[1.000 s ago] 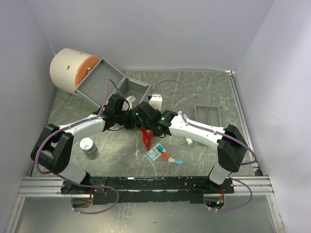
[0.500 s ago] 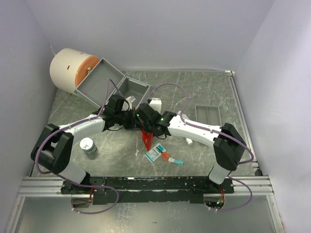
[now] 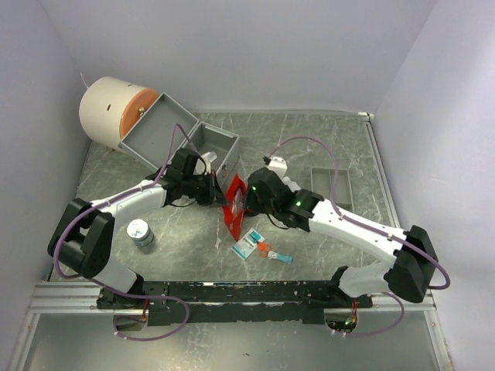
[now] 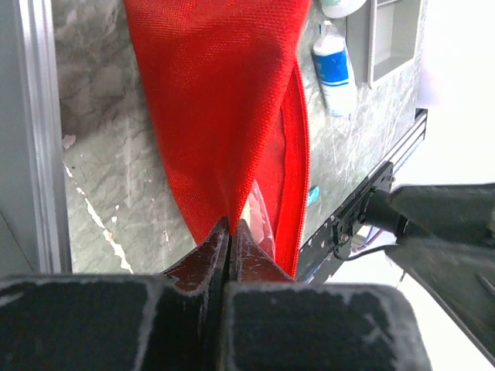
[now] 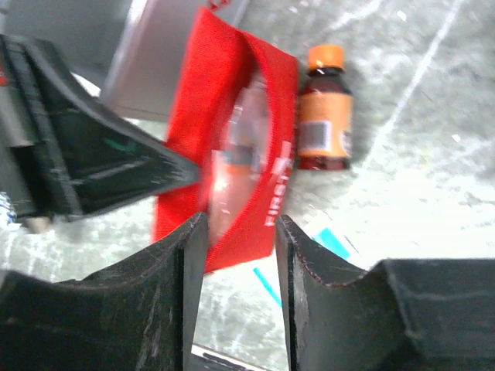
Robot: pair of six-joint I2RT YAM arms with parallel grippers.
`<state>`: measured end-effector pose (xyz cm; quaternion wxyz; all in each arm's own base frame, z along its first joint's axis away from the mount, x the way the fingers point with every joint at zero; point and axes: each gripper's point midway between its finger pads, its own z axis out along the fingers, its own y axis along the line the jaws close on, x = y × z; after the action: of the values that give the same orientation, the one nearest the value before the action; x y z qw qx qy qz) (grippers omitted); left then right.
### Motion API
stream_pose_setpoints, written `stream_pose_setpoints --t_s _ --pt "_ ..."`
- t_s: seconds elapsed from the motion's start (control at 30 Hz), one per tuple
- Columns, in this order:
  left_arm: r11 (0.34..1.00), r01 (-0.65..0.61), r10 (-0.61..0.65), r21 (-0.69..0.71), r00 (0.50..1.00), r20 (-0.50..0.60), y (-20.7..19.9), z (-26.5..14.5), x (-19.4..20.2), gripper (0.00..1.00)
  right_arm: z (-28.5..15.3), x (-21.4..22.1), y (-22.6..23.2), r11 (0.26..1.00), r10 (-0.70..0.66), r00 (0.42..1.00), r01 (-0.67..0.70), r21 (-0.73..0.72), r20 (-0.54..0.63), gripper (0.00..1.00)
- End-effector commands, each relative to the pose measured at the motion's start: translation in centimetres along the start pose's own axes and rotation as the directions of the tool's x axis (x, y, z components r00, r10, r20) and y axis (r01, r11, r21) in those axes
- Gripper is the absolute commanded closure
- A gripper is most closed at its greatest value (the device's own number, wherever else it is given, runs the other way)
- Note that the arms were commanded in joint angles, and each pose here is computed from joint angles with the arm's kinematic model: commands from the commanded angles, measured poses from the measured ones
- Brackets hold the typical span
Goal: Organize the medicine kit
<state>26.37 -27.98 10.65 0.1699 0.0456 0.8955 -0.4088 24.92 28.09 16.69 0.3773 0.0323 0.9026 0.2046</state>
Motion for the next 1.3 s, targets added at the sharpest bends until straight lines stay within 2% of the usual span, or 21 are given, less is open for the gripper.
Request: stream_pose_setpoints --t_s 0.0,0.1,0.27,0.47,0.63,0.77,0.93,1.13,1.27 --pt "0.995 -0.085 0.085 0.05 0.996 -0.003 -2.2 -1.8 0.1 0.93 -0.7 2.8 -5.1 0.991 0.019 0.999 -0.015 0.133 -0.03 0.58" --pt "0.992 -0.112 0.113 0.056 0.994 -0.004 -2.7 -3.1 0.7 0.93 -0.8 5.0 -7.4 0.988 0.02 0.998 -0.01 0.156 -0.065 0.54" --pt "0.988 -0.135 0.133 0.069 0.991 0.033 -3.7 -4.8 0.9 0.93 -0.2 8.8 -8.7 0.992 -0.029 0.985 0.049 0.117 -0.169 0.53" --pt "0.985 -0.138 0.134 0.108 0.99 0.041 -4.4 -5.3 1.3 0.93 0.5 11.7 -5.6 0.993 -0.092 0.954 0.068 -0.093 -0.284 0.54" --pt "0.981 -0.186 0.184 0.05 0.982 0.037 -3.8 -5.5 0.6 0.93 1.8 13.8 -4.4 0.989 -0.074 0.936 0.023 -0.149 -0.345 0.54" --pt "0.981 -0.194 0.194 0.014 0.98 0.038 -3.2 -5.4 0.2 0.93 2.9 15.0 -5.7 0.998 -0.031 0.923 0.006 -0.064 -0.383 0.55" --pt "0.979 -0.2 0.199 0.028 0.98 0.026 -3.2 -5.1 0.2 0.93 3.3 14.9 -7.9 0.997 0.013 0.932 0.013 0.07 -0.363 0.55" --pt "0.974 -0.224 0.223 0.029 0.974 0.04 -3.5 -5.3 -0.1 0.93 3.5 14.6 -11.1 0.97 -0.02 0.931 0.106 0.218 -0.365 0.55" --pt "0.971 -0.237 0.237 0.003 0.97 0.049 -3.3 -5.5 -0.7 0.93 3.5 13.1 -12.3 0.947 -0.033 0.946 0.133 0.292 -0.323 0.55"
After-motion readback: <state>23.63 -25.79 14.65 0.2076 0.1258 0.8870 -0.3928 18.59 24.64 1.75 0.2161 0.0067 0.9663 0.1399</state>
